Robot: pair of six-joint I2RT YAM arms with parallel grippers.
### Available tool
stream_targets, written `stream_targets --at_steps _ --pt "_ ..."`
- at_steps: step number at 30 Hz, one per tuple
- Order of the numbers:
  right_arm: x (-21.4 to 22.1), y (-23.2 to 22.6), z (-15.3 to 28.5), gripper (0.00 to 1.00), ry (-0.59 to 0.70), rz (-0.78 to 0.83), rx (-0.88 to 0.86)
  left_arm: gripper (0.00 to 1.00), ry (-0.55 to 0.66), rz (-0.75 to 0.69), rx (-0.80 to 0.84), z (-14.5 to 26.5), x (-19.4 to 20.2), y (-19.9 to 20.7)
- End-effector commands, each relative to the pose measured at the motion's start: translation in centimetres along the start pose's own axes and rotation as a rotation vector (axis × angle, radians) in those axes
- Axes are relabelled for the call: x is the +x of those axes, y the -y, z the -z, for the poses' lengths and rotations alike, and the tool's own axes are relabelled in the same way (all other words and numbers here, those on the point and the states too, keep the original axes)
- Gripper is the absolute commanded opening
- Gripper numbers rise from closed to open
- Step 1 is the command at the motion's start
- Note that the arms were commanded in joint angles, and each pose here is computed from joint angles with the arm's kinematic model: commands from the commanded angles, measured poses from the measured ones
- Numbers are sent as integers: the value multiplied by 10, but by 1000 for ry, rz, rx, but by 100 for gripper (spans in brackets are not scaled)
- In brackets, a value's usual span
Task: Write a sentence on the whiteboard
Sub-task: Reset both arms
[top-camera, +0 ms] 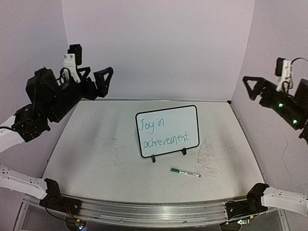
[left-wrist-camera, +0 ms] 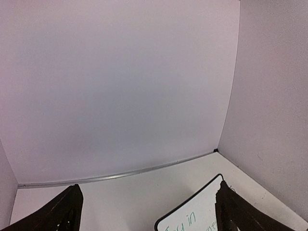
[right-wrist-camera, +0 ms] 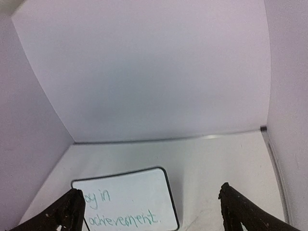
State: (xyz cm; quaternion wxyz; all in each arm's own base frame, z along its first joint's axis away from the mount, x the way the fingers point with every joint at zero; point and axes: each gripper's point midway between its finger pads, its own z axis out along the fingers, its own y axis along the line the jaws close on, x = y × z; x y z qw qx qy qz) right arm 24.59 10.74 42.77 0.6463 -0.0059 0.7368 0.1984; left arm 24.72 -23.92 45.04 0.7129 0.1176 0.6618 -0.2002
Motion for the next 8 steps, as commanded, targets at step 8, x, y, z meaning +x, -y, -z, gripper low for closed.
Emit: stream_targets --at_steps 8 --pt "-89 -20 52 98 250 77 -103 100 186 36 -60 35 -94 -31"
